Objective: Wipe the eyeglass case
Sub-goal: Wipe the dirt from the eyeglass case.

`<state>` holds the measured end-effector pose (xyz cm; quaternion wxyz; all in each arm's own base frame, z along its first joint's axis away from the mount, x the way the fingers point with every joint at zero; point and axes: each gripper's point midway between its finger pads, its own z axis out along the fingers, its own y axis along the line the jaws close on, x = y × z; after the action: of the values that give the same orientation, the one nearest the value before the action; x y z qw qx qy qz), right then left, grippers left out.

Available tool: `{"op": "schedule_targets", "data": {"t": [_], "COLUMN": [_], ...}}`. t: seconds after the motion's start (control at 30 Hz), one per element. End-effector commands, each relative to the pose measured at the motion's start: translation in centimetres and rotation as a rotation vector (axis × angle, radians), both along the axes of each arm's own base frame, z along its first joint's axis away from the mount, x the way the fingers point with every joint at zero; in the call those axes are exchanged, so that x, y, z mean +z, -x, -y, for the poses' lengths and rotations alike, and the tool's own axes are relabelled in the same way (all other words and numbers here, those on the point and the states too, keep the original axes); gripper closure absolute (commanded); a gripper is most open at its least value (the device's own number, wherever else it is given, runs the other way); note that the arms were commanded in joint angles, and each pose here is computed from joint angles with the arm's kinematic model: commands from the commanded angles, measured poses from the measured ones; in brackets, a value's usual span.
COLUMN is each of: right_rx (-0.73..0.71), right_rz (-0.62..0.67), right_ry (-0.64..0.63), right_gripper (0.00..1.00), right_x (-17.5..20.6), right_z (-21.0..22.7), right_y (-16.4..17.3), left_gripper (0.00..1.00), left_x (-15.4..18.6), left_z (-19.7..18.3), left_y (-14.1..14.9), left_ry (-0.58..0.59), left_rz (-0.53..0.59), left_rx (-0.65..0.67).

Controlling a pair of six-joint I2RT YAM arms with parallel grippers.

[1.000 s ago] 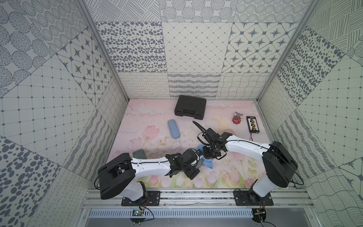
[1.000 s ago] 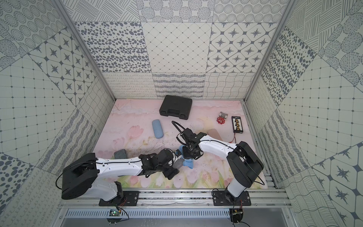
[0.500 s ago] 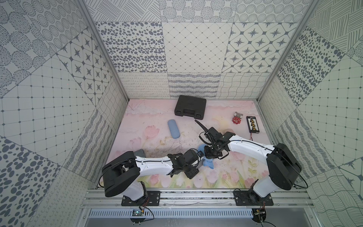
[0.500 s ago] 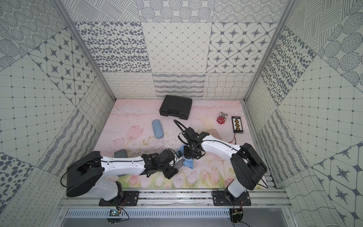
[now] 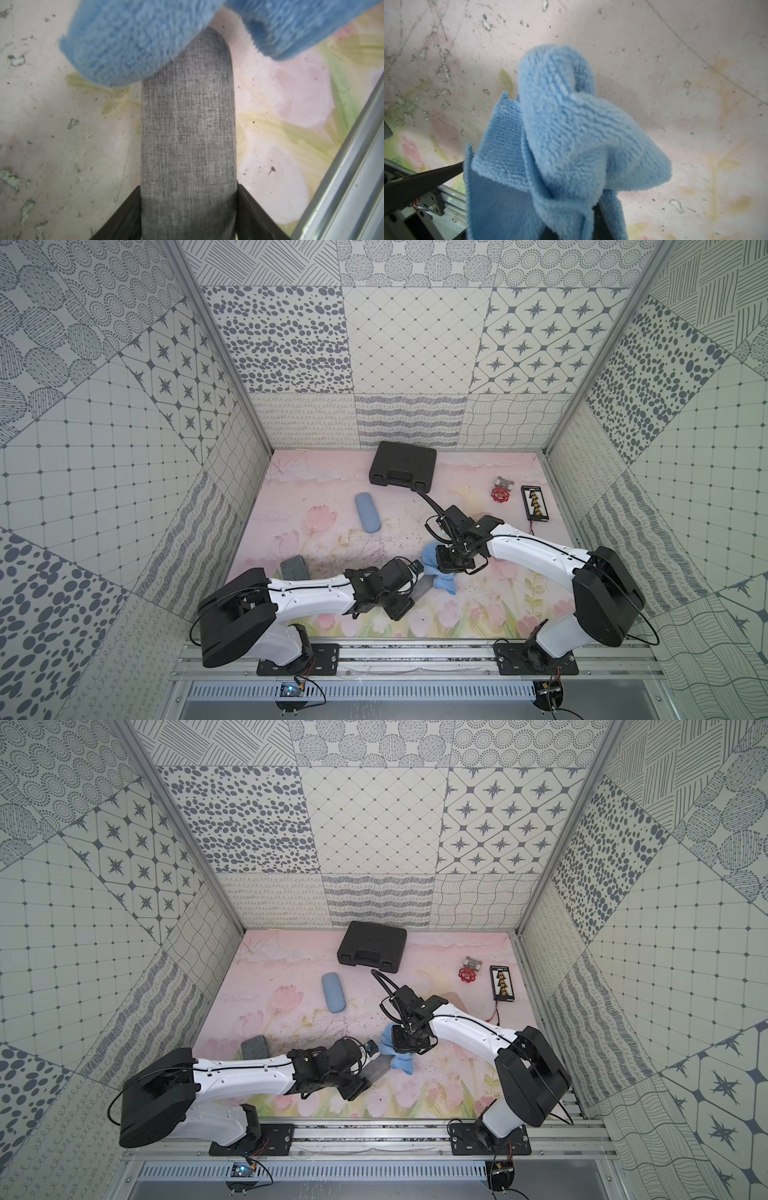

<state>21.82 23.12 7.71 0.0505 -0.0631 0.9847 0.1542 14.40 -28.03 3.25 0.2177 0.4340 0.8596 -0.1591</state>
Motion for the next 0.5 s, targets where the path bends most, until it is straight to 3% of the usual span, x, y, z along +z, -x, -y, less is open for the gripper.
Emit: {"op": "schedule_targets", "data": {"t": [0.0,0.17,0.3,0.47], "right_rx": [-0.05,-0.067,-0.049,-0.048], "right_rz": [0.026,-0.051,-0.096,-0.154], "right_ry": [-0.133,-0.263,-0.298,-0.243], "right_gripper": [1.0,1.0,1.0,1.0], "right_x": [2.9,2.6,1.2,-2.4], "right_z": [-1.9,-5.0,-6.5,-5.7], "right_y": [0.4,2.7,3.4,3.6], "left_gripper": [0.37,0.26,0.26,0.31], "left_x": [-0.9,-0.9,-1.2,-1.7], "left_z": [-1.0,-1.2,-1.0,-1.4], "left_y": [1.1,1.7,2.4,2.7], "left_ry": [-0.029,-0.024,-0.032,-0.067], "left_rz": [-0.069,-0.085,-0.105,-0.097], "left_rx": [0.035,0.049,0.052,0.068]}}
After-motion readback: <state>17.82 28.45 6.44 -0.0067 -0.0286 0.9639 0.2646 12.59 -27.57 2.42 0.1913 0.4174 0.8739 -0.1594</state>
